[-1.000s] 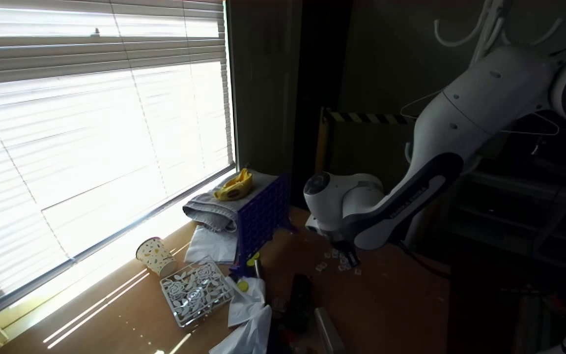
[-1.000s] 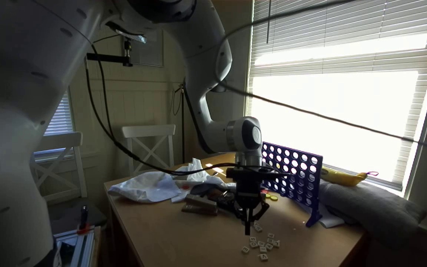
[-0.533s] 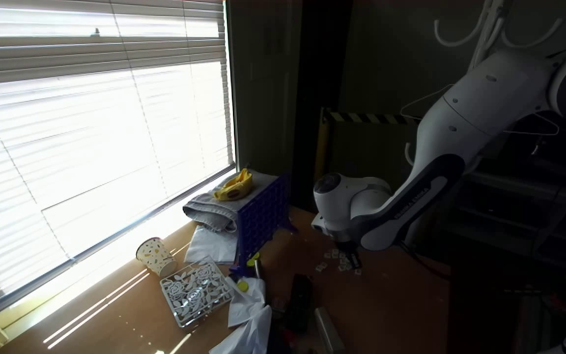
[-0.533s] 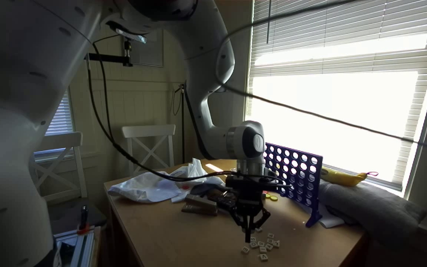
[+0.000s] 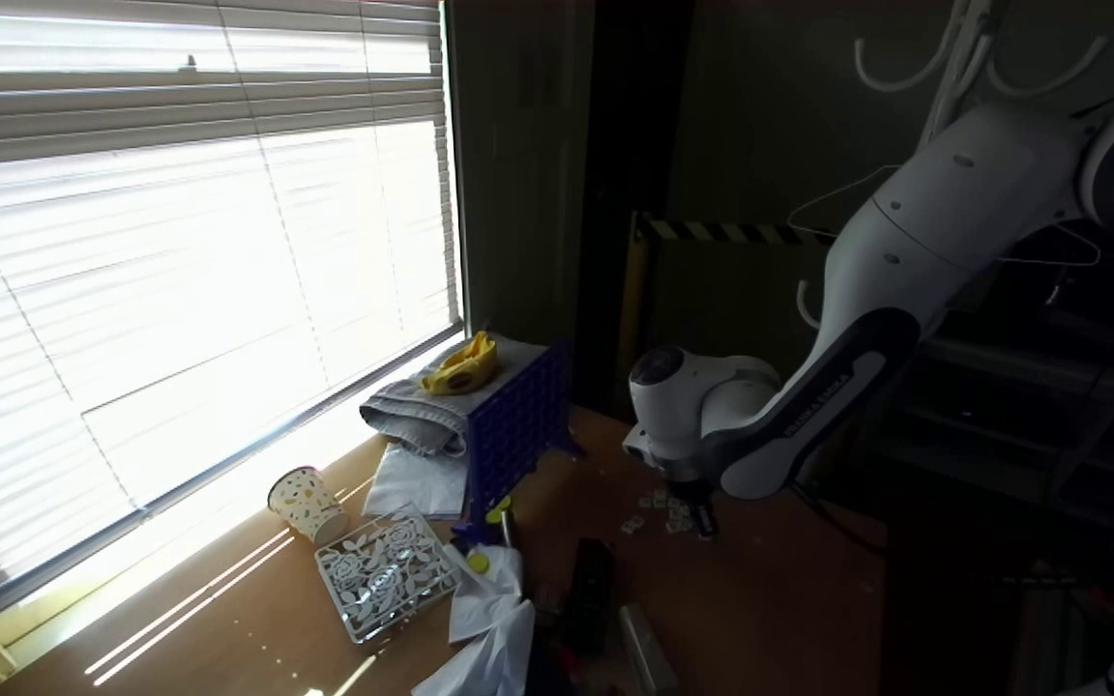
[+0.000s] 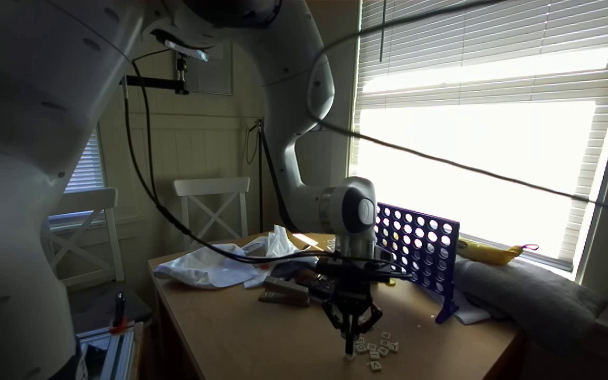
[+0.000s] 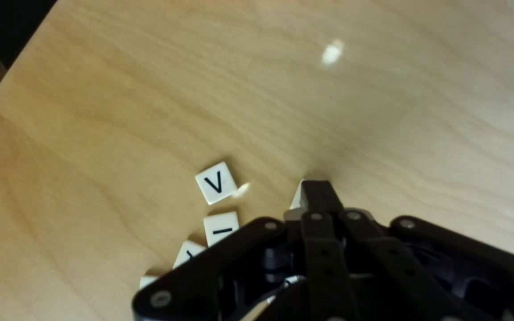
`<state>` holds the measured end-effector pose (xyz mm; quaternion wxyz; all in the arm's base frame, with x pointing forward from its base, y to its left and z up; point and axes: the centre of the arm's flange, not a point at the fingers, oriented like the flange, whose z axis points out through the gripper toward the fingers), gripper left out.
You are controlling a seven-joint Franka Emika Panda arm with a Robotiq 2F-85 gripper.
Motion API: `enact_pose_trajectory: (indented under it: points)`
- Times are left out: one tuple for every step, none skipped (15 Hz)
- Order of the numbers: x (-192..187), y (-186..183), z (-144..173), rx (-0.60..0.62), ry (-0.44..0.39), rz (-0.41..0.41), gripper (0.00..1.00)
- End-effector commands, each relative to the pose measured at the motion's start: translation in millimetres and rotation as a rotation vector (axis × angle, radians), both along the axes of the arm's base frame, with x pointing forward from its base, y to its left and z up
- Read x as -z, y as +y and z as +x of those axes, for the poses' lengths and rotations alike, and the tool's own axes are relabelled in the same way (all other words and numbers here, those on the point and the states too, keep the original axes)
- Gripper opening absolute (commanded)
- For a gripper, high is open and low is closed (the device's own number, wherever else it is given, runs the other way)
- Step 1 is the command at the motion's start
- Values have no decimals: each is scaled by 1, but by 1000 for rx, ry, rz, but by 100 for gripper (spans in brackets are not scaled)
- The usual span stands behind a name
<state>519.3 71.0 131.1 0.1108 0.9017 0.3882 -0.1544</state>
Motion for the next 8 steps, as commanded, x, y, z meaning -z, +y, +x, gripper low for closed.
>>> enact_pose_trajectory:
  points:
    - [1, -5, -9, 39, -31, 24, 0]
    - [1, -5, -9, 43, -35, 25, 0]
    - [2, -6, -10, 46, -38, 26, 0]
    - [2, -7, -10, 49, -40, 27, 0]
    - [3, -8, -9, 54, -42, 31, 0]
    - [3, -8, -9, 55, -44, 33, 0]
    - [3, -7, -9, 55, -46, 38, 0]
    - [4, -6, -8, 55, -47, 41, 0]
